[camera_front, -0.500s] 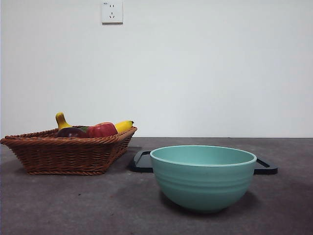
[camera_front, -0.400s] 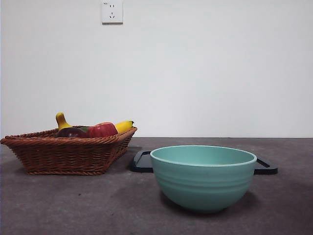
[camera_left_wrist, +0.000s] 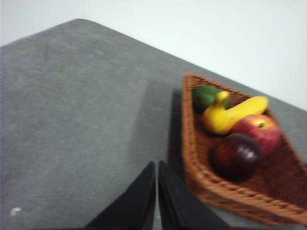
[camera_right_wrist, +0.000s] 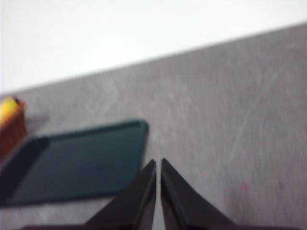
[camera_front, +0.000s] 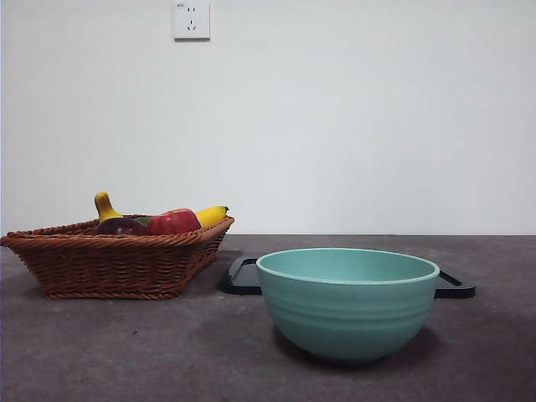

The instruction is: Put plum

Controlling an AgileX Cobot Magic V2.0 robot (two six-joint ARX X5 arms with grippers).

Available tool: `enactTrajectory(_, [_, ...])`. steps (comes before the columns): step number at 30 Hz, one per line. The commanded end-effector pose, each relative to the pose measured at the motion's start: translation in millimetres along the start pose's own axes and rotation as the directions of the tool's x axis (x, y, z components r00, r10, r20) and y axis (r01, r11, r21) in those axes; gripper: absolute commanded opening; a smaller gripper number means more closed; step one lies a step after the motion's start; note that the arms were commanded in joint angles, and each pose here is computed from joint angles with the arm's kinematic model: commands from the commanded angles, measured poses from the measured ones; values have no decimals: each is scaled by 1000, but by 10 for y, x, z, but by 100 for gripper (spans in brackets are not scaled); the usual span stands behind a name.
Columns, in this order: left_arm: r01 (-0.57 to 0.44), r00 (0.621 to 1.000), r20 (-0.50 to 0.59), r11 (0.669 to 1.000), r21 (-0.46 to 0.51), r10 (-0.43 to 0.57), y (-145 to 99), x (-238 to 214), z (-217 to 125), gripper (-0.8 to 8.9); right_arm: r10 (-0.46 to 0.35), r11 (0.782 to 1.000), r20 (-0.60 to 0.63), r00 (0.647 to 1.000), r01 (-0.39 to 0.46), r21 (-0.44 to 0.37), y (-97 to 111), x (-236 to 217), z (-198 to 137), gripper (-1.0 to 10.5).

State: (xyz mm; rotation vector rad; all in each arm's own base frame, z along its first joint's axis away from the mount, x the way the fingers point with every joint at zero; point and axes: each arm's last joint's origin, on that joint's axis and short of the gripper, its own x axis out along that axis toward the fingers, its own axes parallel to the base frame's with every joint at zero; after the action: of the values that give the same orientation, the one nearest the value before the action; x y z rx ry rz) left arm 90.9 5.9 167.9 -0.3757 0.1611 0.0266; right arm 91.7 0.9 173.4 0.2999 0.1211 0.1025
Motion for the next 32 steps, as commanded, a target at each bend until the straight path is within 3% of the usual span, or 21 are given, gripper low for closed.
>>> enactTrajectory(1, [18,999,30,999,-46,-16,-76,-84,180,8,19,1000,56,998,-20,15,74,-80,203,5])
enactTrajectory(8, [63,998,-1,997,-38,-63,-237,-233,520,8,23,1000,33,999,-23,-2,228,-251,611,5])
enactTrajectory(16, [203,965,-183,976,75,-186,-450,-287,926,8,128,986,-156,979,-143,-90,428,-328,1085,5])
enactTrajectory(25, [388,849,-426,917,98,-314,-651,-228,1262,8,230,948,-407,884,-298,-111,611,-281,1509,5])
enactTrajectory(32, [479,754,-555,873,99,-351,-786,-197,1438,8,266,919,-570,777,-383,-92,703,-215,1607,5])
